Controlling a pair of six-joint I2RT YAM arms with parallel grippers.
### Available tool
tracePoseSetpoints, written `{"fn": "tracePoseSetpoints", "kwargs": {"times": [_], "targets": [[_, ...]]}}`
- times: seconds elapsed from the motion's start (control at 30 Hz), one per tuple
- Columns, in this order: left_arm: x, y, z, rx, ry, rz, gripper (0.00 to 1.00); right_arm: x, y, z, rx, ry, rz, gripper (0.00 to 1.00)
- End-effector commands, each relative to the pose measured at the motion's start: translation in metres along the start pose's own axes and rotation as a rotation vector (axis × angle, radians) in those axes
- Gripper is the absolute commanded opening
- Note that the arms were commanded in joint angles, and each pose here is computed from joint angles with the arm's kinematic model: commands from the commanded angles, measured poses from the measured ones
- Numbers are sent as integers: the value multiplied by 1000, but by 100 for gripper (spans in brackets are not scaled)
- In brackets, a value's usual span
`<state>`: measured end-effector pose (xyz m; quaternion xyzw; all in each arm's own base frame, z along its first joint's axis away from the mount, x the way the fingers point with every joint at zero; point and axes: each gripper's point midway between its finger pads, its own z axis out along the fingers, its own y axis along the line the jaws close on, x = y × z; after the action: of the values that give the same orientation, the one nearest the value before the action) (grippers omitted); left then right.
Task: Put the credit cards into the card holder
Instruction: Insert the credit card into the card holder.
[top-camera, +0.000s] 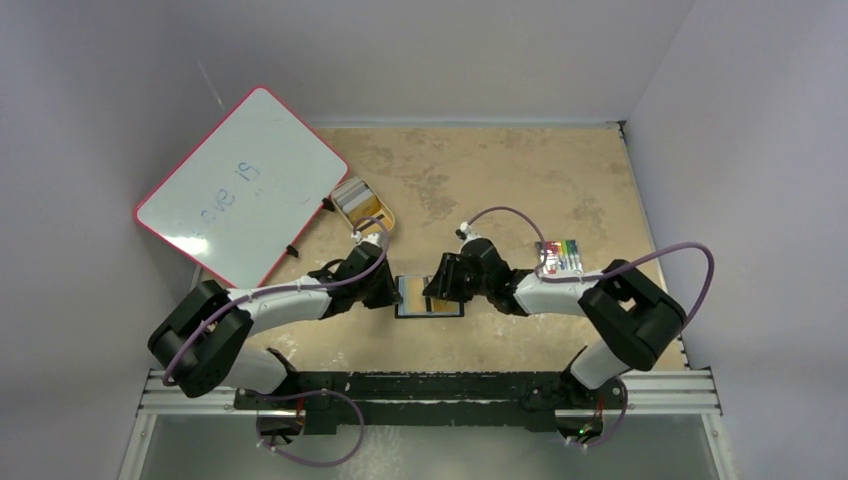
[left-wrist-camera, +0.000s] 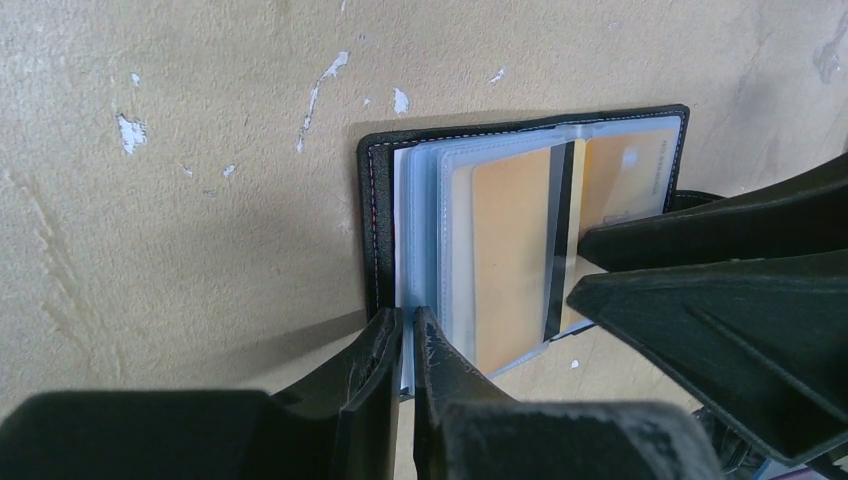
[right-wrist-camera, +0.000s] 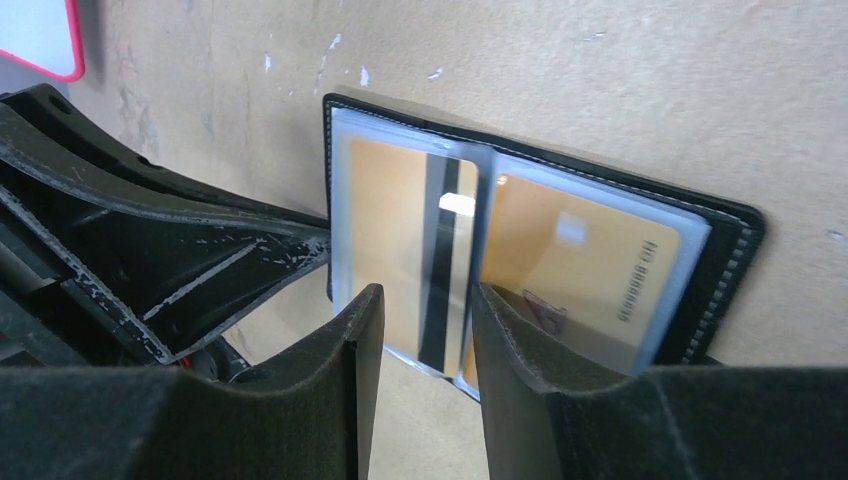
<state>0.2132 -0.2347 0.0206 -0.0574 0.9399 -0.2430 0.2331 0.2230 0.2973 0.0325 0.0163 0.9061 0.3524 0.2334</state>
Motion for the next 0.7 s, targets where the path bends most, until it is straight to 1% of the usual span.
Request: {"fn": "tracePoseSetpoints", "kwargs": {"times": [0.0, 0.17, 0.4, 0.5, 0.67], "targets": [[-8, -14, -1, 54, -26, -10, 8, 1, 21, 9, -49, 6, -12, 41], [-8, -15, -1, 58, -29, -10, 8, 2, 36, 7, -86, 2, -17, 40], [-18, -20, -8, 50, -52, -2, 9, -1, 35, -8, -66, -20, -26, 40], [-27, -28, -17, 70, -83, -18, 15, 1, 31, -19, -39, -14, -31, 39], [-41, -53, -32, 180, -140, -76, 24, -9, 21, -29, 20, -69, -48, 31]]}}
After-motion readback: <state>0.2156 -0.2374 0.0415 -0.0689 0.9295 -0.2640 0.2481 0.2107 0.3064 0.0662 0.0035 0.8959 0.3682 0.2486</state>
